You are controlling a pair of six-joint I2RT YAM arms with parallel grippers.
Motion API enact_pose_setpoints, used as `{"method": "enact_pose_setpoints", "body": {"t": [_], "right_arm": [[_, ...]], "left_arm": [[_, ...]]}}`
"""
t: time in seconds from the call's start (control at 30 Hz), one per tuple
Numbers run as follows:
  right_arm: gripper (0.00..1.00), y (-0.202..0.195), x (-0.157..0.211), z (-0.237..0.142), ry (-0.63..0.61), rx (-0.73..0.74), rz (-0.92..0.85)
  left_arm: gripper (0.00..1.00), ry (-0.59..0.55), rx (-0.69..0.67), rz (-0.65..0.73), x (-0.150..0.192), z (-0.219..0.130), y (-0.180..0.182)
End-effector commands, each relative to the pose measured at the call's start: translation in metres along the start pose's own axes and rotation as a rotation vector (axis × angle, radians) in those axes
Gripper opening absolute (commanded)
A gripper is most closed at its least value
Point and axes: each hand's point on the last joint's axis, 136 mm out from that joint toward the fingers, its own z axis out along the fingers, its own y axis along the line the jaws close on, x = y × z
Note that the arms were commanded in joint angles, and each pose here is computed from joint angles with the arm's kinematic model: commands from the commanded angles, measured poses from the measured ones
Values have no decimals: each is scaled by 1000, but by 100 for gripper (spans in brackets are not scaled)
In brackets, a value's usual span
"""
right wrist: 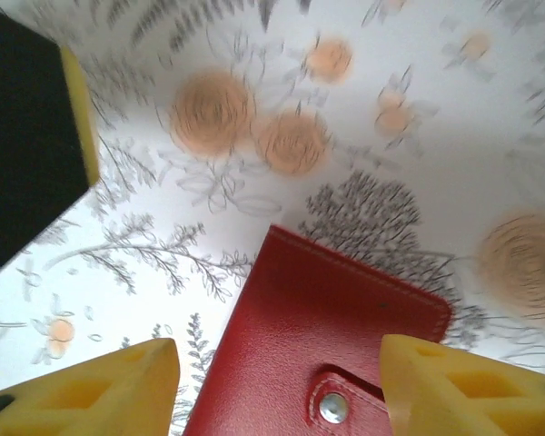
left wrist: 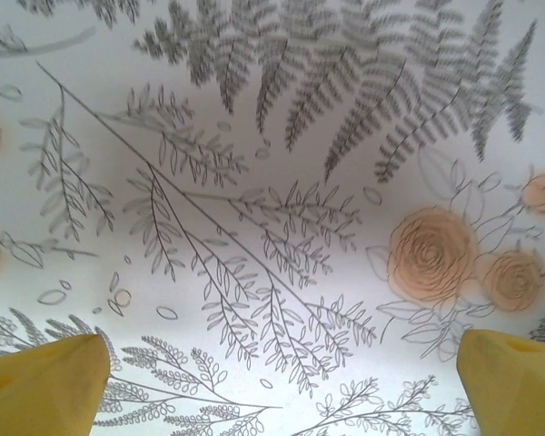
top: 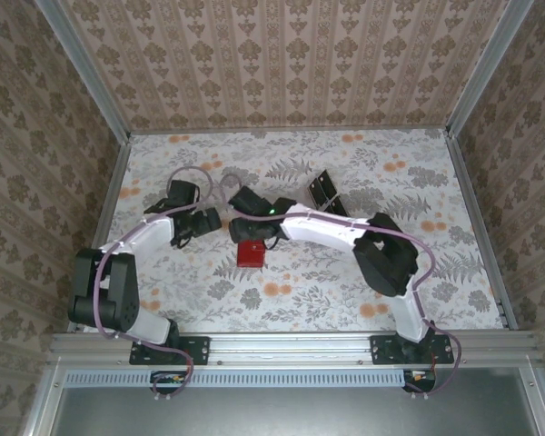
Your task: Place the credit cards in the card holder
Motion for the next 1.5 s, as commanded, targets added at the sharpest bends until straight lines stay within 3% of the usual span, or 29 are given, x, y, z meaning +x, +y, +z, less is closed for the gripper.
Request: {"method": "enact_pose_setpoints", "body": {"t": [0.0,0.27,0.3,0.6,0.8,1.07,1.4,1.47], "right_arm": [[66,-12,-40,-59,-110,-46,26],[93,-117,-55,-138,-248,45,150],[100,-138,-54,-148,-262,80,175],[100,-280,-28,-210,-385,360,404],[100,-343,-4,-227,-468,511,495],[100,-379,22,-212,-477,601,481],[100,-400,40,-185,-489,665,399],[100,-404,44,-180,-505,680,376]], "left_arm": [[100,-24,18,23,-13,-16,-1],[100,-154,41,105,-38,-51,-2],[100,-182,39,103,-42,-57,-1],[100,-489,62,196,-97,-91,-2],[100,-767,-73,308,-111,-91,28],[100,-736,-137,312,-98,-41,59],[100,-812,-76,353,-95,-10,56],[100,-778,-53,370,-92,-6,52]]}}
